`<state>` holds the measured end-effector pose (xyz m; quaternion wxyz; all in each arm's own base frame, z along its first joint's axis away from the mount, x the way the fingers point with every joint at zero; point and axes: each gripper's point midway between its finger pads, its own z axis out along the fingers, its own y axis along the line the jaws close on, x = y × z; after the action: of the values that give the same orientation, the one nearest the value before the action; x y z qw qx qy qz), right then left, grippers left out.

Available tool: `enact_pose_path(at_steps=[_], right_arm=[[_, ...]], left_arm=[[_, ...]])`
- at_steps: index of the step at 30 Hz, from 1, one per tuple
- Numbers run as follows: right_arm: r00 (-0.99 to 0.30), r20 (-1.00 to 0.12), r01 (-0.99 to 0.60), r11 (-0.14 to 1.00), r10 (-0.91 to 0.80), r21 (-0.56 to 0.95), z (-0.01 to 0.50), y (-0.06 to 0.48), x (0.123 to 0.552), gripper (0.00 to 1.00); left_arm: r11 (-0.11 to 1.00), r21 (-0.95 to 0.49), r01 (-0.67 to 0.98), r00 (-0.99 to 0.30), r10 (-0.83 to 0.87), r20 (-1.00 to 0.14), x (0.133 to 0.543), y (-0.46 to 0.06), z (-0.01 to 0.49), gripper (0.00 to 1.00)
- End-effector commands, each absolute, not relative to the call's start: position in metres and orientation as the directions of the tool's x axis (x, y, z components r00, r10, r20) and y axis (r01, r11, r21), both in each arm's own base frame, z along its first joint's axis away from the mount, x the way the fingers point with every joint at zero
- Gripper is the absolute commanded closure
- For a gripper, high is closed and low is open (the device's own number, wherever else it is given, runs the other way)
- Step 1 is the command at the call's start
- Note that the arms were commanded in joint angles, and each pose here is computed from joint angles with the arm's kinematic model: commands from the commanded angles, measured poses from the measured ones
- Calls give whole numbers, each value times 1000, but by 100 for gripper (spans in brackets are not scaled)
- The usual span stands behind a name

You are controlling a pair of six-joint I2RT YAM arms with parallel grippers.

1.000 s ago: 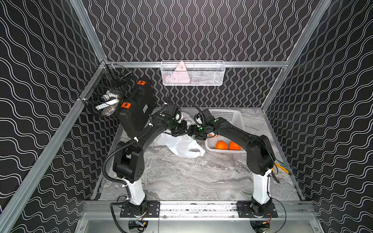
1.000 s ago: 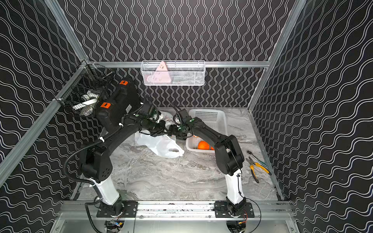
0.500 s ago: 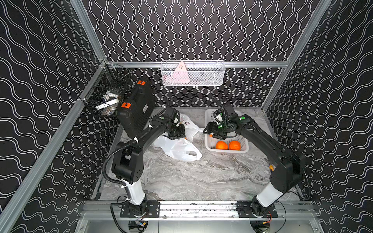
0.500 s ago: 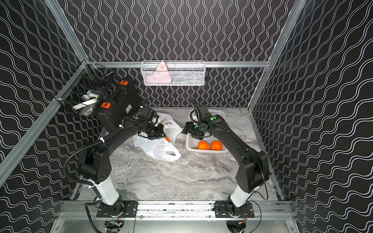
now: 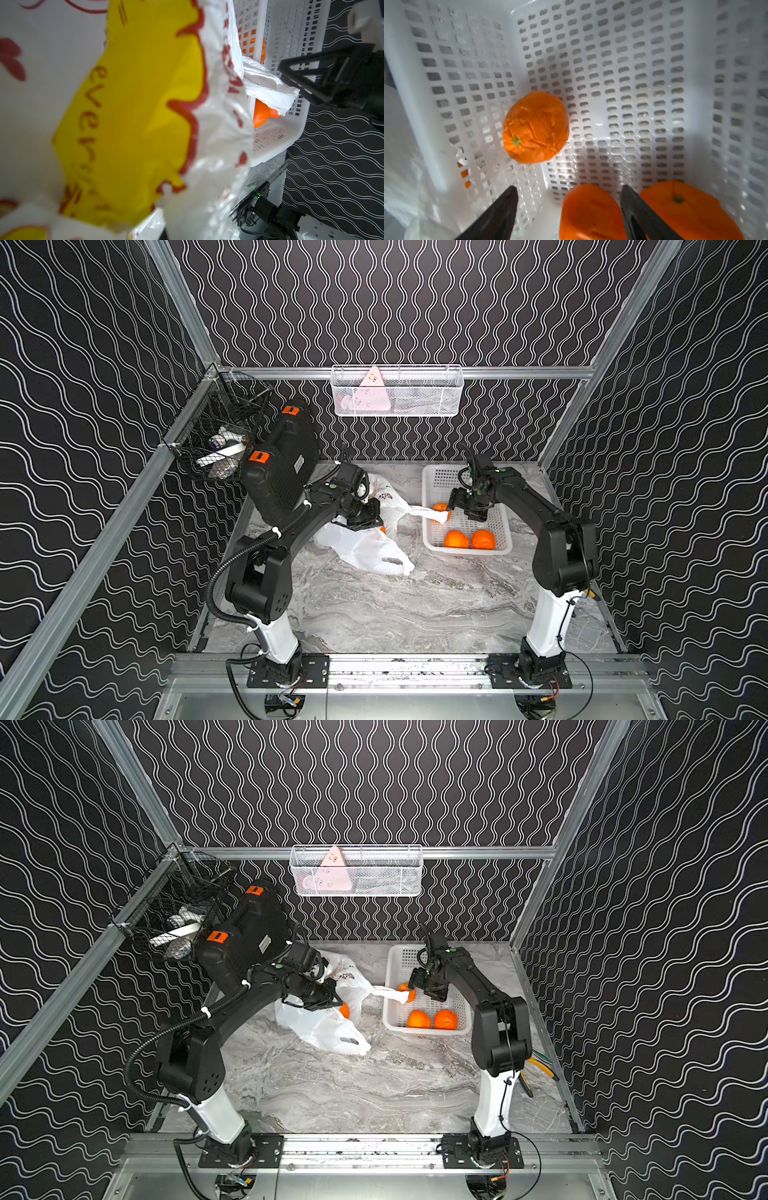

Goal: Place the oranges into plastic bags & tie knots
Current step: Pick up the orange from the basket.

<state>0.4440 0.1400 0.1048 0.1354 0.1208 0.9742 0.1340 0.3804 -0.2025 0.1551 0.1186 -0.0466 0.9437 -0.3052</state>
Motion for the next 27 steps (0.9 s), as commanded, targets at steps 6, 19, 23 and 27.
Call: enact_pose_path(at_steps=[6,19,23,27], right_arm=[[-937,-191,212,910,294,357,74,159,471,14],[-944,-139,233,900,301,369,52,175,473,31],[-934,-190,236,920,304,314,68,154,477,46],[-916,-263,229,932,303,280,103,132,472,54]], left_arm=[[808,-589,16,-967,-137,-213,381,-203,158,100],[814,-581,16,-969,-132,-211,383,-202,156,100],[820,-572,22,-969,-124,-216,382,-200,156,100],[820,-572,20,-968,-126,-215,380,-197,155,100]])
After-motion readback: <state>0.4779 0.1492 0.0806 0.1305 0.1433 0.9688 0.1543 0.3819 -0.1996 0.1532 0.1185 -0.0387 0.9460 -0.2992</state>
